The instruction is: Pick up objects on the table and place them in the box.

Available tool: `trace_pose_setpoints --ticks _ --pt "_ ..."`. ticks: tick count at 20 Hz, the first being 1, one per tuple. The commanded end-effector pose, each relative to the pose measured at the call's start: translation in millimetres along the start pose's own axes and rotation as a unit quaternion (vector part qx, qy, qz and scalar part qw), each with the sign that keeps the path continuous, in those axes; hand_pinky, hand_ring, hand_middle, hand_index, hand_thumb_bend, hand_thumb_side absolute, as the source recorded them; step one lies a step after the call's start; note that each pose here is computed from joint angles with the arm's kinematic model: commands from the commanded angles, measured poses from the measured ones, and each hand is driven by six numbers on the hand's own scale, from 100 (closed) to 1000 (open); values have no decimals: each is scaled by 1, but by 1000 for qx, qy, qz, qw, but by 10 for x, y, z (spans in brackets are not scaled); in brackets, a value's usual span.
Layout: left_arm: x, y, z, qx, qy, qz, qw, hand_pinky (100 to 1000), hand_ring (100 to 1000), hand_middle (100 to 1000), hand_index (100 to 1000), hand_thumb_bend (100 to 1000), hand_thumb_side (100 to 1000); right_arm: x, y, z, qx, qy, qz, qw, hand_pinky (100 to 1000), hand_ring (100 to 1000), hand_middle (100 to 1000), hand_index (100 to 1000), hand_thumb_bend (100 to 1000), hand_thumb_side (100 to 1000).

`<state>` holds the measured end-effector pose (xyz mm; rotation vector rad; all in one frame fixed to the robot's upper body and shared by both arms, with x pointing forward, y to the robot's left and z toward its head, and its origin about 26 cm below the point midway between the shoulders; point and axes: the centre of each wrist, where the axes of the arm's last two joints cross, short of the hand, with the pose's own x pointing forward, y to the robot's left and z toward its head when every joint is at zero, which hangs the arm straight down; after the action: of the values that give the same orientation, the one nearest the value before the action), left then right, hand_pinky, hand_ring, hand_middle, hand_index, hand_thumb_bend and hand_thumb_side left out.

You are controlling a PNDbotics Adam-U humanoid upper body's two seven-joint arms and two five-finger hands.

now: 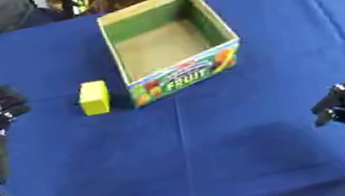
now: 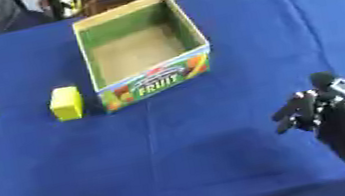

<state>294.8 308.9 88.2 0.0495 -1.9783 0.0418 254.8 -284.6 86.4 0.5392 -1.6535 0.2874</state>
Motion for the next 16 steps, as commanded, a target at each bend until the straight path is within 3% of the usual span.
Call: trace_pose_setpoints --ticks 1,6,11,13,16 --pt "118 48 -68 -9 -21 -16 1000 689 648 592 705 443 783 78 10 -3 3 -12 9 1000 557 621 471 387 100 833" --pt "191 91 -123 -23 -29 -44 998 689 648 588 706 475 719 76 10 0 3 -11 9 1000 557 621 471 387 100 833" --pt "379 189 -283 -68 -39 -156 985 680 652 605 728 506 579 72 7 9 4 -9 9 1000 557 621 471 387 100 833" --pt "470 227 -380 -100 -33 -228 968 673 649 614 745 503 532 71 7 11 4 -8 10 1000 557 621 471 387 100 833" --pt "625 237 -569 -162 -18 -356 920 671 658 632 765 542 488 68 6 16 6 -6 10 1000 557 621 471 387 100 833"
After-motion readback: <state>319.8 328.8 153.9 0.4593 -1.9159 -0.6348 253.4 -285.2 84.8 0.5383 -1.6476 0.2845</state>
